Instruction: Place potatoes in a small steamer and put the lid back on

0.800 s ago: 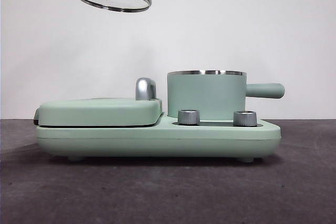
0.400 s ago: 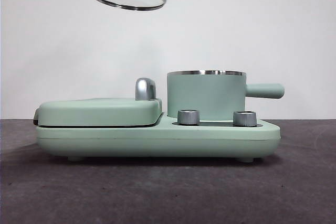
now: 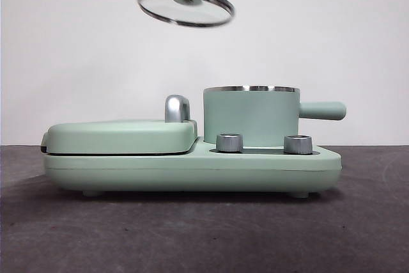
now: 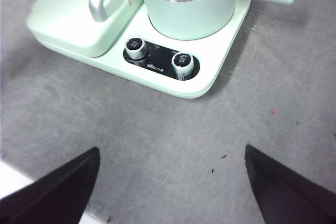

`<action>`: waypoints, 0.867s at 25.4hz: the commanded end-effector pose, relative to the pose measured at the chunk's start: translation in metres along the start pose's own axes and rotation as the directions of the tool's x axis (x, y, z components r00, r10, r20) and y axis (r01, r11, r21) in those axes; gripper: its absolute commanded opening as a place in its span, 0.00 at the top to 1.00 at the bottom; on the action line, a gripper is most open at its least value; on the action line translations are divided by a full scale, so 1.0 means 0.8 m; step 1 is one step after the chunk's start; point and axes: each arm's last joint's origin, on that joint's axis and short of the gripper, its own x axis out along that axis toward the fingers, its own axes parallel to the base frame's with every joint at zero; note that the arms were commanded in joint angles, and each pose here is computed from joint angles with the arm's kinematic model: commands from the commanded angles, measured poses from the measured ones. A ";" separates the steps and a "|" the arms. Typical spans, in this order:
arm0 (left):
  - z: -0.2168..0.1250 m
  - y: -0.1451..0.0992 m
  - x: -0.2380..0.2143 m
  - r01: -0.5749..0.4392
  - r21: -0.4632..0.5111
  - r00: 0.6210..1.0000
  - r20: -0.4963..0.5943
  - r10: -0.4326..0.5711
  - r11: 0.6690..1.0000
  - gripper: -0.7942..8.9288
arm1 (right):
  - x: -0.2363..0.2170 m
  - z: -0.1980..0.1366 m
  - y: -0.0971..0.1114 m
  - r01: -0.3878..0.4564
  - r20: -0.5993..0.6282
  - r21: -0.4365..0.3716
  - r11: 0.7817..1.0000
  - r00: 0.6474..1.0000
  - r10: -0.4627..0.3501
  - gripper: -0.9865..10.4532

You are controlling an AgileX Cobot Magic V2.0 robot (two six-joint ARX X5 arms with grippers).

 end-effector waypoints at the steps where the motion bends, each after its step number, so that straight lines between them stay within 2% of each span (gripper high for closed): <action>1: 0.006 -0.018 0.019 0.033 0.017 0.999 0.021 -0.033 0.999 0.90 | -0.006 -0.012 -0.002 -0.015 0.043 0.053 0.998 0.999 0.013 0.53; 7: 0.003 -0.052 0.060 0.082 0.051 0.996 0.034 -0.084 0.995 0.90 | -0.008 -0.023 -0.004 -0.027 0.059 0.103 0.994 0.998 0.021 0.53; 10: -0.002 -0.063 0.079 0.097 0.025 0.995 0.023 -0.098 0.995 0.90 | -0.008 -0.023 -0.004 -0.026 0.061 0.105 0.994 0.998 0.020 0.53; 18: -0.001 -0.071 0.099 0.111 -0.052 0.992 0.064 -0.107 0.992 0.91 | -0.008 -0.023 -0.004 -0.019 0.062 0.105 0.994 0.998 0.012 0.53; 22: 0.000 -0.080 0.098 0.115 -0.049 0.991 0.080 -0.111 0.992 0.91 | -0.008 -0.023 -0.004 -0.016 0.063 0.107 0.994 0.998 0.009 0.53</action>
